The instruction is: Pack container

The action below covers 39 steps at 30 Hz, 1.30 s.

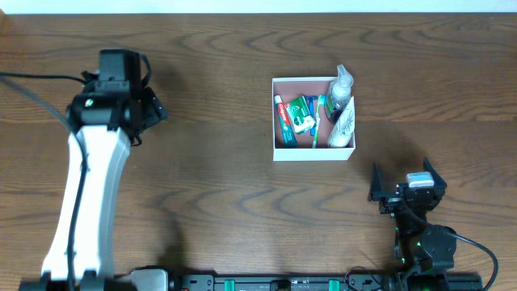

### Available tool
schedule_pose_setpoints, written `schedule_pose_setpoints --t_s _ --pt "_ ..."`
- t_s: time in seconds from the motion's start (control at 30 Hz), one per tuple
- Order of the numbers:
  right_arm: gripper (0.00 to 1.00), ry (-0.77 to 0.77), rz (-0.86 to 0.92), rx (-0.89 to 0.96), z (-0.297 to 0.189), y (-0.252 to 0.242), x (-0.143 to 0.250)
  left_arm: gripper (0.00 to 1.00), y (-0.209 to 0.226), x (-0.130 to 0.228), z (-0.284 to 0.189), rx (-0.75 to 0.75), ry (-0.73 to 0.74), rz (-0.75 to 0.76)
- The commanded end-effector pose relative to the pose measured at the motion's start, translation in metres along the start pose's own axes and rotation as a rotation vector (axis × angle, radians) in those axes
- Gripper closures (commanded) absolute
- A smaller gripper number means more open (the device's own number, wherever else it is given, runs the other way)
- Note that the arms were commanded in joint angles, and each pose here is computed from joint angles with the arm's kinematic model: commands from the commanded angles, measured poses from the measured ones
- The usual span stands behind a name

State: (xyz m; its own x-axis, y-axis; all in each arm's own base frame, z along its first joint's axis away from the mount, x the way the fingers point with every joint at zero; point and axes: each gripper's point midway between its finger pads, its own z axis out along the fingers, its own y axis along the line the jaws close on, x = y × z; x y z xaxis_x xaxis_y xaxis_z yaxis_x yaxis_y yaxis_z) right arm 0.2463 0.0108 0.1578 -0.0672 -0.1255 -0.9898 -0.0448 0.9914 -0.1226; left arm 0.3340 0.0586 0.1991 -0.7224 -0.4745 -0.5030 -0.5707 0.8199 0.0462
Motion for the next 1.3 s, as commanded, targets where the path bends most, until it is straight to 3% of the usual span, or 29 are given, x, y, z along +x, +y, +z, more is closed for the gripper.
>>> schedule_pose_setpoints --t_s 0.0,0.3,0.6,0.8,0.97,1.27 --pt "0.01 0.0 -0.014 0.003 0.0 -0.001 0.001 0.02 0.012 0.0 -0.027 0.03 -0.067 -0.029" --pt "0.01 0.0 -0.013 0.003 0.0 -0.001 0.001 0.02 0.034 0.049 -0.029 0.155 -0.225 -0.089" --pt "0.01 0.0 -0.014 0.003 0.0 -0.001 0.001 0.02 0.006 0.103 -0.003 0.498 -0.389 -0.064" --pt "0.01 0.0 -0.014 0.003 0.0 -0.001 0.001 0.02 0.003 0.137 0.016 0.578 -0.421 -0.029" --pt "0.01 0.0 -0.014 0.003 0.0 -0.001 0.001 0.02 -0.005 0.139 0.017 0.667 -0.516 -0.033" --pt "0.01 0.001 -0.014 0.003 0.0 -0.001 0.001 0.02 -0.006 0.146 0.024 0.692 -0.545 -0.033"
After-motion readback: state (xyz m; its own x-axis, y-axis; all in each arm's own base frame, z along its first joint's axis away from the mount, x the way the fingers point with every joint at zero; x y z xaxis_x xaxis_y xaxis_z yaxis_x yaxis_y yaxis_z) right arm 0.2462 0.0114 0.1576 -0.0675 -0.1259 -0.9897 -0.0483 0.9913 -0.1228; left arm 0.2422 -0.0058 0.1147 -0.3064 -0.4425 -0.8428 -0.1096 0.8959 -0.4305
